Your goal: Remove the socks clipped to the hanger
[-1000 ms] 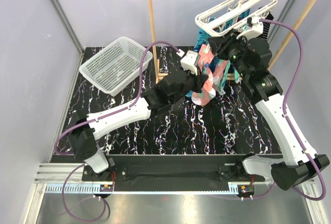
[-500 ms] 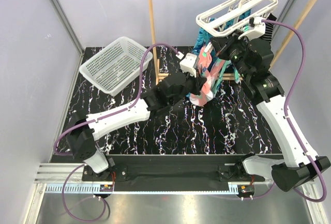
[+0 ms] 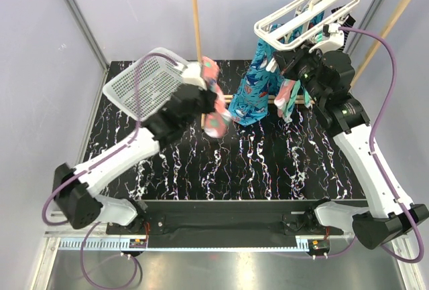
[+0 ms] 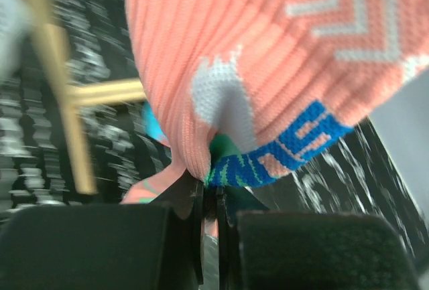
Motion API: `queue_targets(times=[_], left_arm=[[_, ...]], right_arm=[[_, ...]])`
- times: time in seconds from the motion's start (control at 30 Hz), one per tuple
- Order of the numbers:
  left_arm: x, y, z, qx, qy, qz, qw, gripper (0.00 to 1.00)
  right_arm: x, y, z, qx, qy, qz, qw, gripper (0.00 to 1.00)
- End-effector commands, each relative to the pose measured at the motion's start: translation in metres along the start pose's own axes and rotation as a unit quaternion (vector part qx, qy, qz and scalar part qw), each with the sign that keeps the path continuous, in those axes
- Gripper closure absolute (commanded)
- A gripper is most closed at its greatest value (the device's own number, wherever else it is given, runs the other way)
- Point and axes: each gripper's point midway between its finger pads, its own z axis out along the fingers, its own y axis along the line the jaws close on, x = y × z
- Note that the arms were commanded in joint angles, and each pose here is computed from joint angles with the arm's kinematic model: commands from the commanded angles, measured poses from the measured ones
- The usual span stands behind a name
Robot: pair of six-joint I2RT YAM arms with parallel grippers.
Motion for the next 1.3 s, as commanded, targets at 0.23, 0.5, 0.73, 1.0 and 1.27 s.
queue_targets(times=[0.23,0.5,0.73,1.0,1.27], left_arm=[[-0.157,0.121,-0.043,-0.149,-0.147,-0.035,0.977,1.0],[-0.184,0.242,-0.007,-0.198,-0.118,-0.126,0.965,1.0],[-0.161,0.314,0.048,-0.262,-0.085,-0.125,0.953,1.0],[-0.076,0.354,0.077,-0.323,0.077,-0.12,0.936,0.49],[-0.088,0.317,0.032,-0.338,0.096,-0.066,0.934,0.25]], right_arm=[[0.014,0.008,-0.039,-0.032,0.034,-0.005,0.999,0.18],[0.045,0.003,-0.107,-0.048,0.073,0.051,0.995,0.0],[0.032,0.003,-0.145,-0.046,0.054,0.045,0.996,0.01],[0.024,0.005,-0.155,-0.044,0.053,0.034,0.997,0.0],[0.044,0.005,-0.145,-0.049,0.099,0.026,0.994,0.0]])
